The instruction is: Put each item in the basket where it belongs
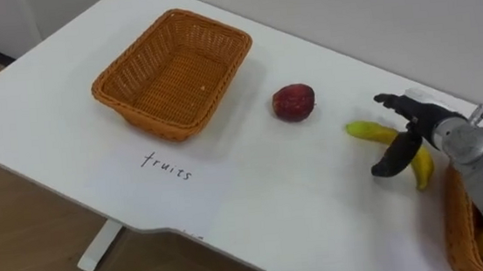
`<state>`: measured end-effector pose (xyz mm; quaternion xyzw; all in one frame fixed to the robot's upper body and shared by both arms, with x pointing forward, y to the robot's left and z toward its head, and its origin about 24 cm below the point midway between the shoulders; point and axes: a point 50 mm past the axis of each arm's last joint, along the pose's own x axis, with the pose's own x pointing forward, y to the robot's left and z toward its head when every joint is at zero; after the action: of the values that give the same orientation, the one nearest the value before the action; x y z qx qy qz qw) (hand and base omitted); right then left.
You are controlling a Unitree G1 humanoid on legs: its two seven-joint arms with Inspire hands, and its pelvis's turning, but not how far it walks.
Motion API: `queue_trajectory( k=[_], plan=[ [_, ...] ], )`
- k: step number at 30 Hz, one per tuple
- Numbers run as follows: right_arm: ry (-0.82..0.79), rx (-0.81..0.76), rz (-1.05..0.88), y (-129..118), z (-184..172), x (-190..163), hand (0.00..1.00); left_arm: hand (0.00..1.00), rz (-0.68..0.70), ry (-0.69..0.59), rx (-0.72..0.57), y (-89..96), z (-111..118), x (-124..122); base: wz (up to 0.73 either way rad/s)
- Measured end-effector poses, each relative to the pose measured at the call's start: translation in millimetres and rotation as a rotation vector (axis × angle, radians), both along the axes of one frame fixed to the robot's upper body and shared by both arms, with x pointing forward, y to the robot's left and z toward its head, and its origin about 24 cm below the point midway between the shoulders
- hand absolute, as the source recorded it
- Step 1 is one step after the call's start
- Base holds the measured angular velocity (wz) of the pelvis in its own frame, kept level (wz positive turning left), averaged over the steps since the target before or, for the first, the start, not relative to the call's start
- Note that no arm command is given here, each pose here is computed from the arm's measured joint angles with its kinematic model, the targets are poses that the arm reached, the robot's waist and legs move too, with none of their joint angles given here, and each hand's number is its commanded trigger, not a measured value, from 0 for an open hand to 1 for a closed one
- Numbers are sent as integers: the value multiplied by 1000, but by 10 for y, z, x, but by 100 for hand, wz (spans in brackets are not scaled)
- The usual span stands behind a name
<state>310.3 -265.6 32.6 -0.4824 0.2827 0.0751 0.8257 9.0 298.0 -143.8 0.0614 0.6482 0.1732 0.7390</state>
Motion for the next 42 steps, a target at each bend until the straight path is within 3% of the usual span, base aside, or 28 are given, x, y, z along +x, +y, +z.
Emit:
queue_trajectory(
  k=[20, 42],
  plan=[
    [-78, 110, -162, -261, 186, 199, 0, 0, -29, -60, 11, -27, 2, 309, 0],
    [-89, 79, -144, -247, 358, 379, 0, 0, -33, -106, 12, -86, -11, 449, -1]
  ],
)
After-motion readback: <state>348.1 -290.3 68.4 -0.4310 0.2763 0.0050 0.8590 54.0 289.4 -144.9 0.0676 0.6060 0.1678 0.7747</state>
